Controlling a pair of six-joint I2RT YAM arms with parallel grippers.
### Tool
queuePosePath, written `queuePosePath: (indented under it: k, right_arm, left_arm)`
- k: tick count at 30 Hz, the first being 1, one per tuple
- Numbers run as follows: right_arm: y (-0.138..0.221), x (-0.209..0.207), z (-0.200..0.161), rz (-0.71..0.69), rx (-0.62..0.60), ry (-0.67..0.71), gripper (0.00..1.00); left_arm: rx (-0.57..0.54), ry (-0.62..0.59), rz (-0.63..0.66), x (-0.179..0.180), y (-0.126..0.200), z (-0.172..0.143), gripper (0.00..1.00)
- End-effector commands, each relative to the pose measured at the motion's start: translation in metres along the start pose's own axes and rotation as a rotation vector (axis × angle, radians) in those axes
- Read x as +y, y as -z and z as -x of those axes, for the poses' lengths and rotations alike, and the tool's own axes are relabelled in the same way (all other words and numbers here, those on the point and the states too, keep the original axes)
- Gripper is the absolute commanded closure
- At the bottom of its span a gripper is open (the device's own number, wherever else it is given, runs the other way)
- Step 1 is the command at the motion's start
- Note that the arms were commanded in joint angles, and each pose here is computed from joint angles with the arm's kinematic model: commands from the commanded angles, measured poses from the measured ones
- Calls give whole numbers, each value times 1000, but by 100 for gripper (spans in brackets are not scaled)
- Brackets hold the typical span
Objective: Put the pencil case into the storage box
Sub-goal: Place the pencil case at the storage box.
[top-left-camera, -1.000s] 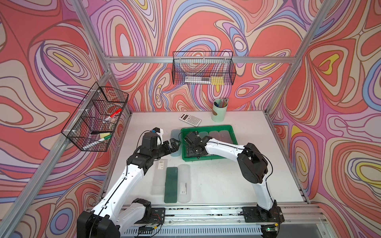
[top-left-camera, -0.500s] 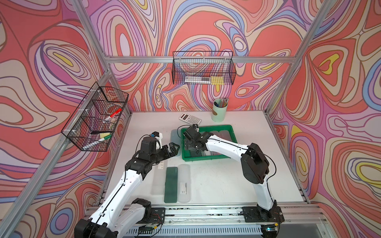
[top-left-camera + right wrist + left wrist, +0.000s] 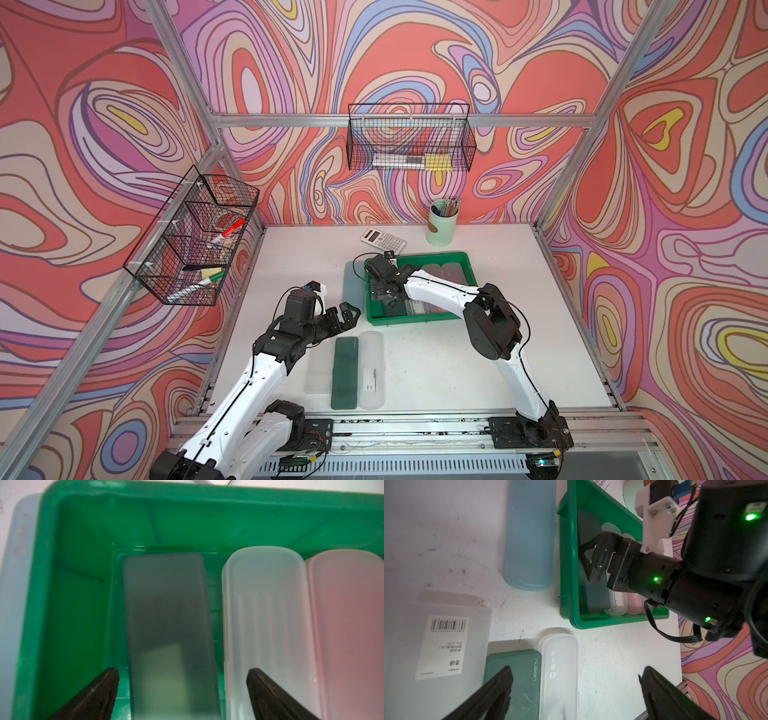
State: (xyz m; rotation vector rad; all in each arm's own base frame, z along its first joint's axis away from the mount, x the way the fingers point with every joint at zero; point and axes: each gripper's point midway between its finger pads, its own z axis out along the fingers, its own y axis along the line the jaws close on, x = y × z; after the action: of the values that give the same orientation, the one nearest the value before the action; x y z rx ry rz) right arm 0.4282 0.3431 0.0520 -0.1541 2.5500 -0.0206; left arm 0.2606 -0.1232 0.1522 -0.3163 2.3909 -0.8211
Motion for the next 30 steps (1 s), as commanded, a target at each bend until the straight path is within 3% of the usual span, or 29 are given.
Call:
queuePosePath:
  k: [1,14,18,23,27,30]
  right_arm:
    - [-4,-5,8,-43,-30,10,2]
    - [5,-35,21,-92,-60,-38,2]
    - [35,-33,33,-33,-85,-62,2]
    - [97,-40,33,91,-125,-140,2]
    - [143,-49,12,211,-119,-200,2]
    - [163,-48,-26,251,-87,-210,2]
  left_arm:
    - [20,10,4,4,-2,-6,1]
    - [23,13,-2,5,-1,-9,1]
    - [32,20,15,10,0,-14,1]
    - [98,22,40,15,3,-27,1]
    - [124,74,98,26,10,-38,1]
    - [137,109,152,36,16,-46,1]
